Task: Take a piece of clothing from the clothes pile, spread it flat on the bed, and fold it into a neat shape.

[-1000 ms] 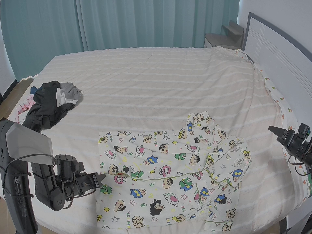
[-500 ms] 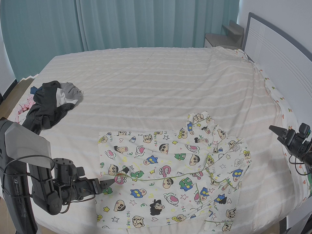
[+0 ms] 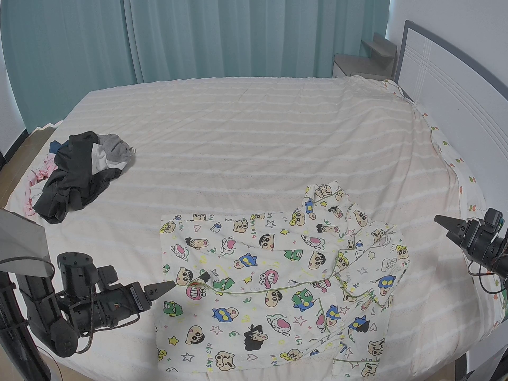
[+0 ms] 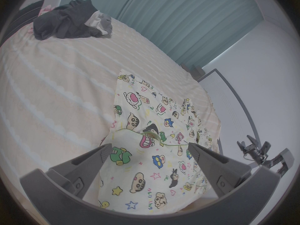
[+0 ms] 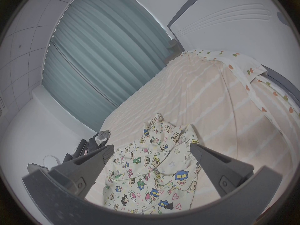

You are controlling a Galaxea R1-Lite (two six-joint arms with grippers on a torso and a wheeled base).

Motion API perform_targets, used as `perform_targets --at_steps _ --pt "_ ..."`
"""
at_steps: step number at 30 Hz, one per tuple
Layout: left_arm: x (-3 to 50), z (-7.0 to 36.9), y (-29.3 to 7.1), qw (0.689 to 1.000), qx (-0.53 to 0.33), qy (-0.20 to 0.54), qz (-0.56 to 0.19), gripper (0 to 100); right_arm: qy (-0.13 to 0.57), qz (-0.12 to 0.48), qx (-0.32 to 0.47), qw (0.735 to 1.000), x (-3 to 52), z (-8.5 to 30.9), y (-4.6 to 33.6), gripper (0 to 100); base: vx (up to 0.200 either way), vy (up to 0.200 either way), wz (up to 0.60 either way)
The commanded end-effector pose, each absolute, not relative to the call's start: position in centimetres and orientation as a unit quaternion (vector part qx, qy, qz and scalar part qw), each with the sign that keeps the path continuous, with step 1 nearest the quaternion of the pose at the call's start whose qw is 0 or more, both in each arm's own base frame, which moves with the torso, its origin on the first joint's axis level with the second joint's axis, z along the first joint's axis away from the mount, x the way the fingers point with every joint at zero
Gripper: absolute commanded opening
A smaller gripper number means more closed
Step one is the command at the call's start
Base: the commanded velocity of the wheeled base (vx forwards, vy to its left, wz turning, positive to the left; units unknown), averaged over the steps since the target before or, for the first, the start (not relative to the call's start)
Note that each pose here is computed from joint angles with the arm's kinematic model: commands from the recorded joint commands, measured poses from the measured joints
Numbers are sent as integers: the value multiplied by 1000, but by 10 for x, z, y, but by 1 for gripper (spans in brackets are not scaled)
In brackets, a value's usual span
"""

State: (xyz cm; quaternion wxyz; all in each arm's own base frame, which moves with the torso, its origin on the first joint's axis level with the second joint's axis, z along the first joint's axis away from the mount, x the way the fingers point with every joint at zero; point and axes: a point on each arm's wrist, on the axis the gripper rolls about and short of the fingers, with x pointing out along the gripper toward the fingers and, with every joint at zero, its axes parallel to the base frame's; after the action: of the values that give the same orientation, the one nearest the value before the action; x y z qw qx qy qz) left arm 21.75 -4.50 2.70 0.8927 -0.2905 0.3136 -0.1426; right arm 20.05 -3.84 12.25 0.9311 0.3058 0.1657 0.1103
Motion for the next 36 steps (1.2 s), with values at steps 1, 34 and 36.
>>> perform_targets --at_steps 1,34,36 --pt "200 49 -42 897 -305 282 -149 100 181 115 308 927 198 116 -36 100 -200 0 0" --pt "196 59 -49 851 -427 283 -119 100 415 191 205 866 232 6 25 100 -121 0 0" --pt "196 59 -49 850 -428 284 -119 100 420 188 207 863 237 0 25 100 0 0 0"
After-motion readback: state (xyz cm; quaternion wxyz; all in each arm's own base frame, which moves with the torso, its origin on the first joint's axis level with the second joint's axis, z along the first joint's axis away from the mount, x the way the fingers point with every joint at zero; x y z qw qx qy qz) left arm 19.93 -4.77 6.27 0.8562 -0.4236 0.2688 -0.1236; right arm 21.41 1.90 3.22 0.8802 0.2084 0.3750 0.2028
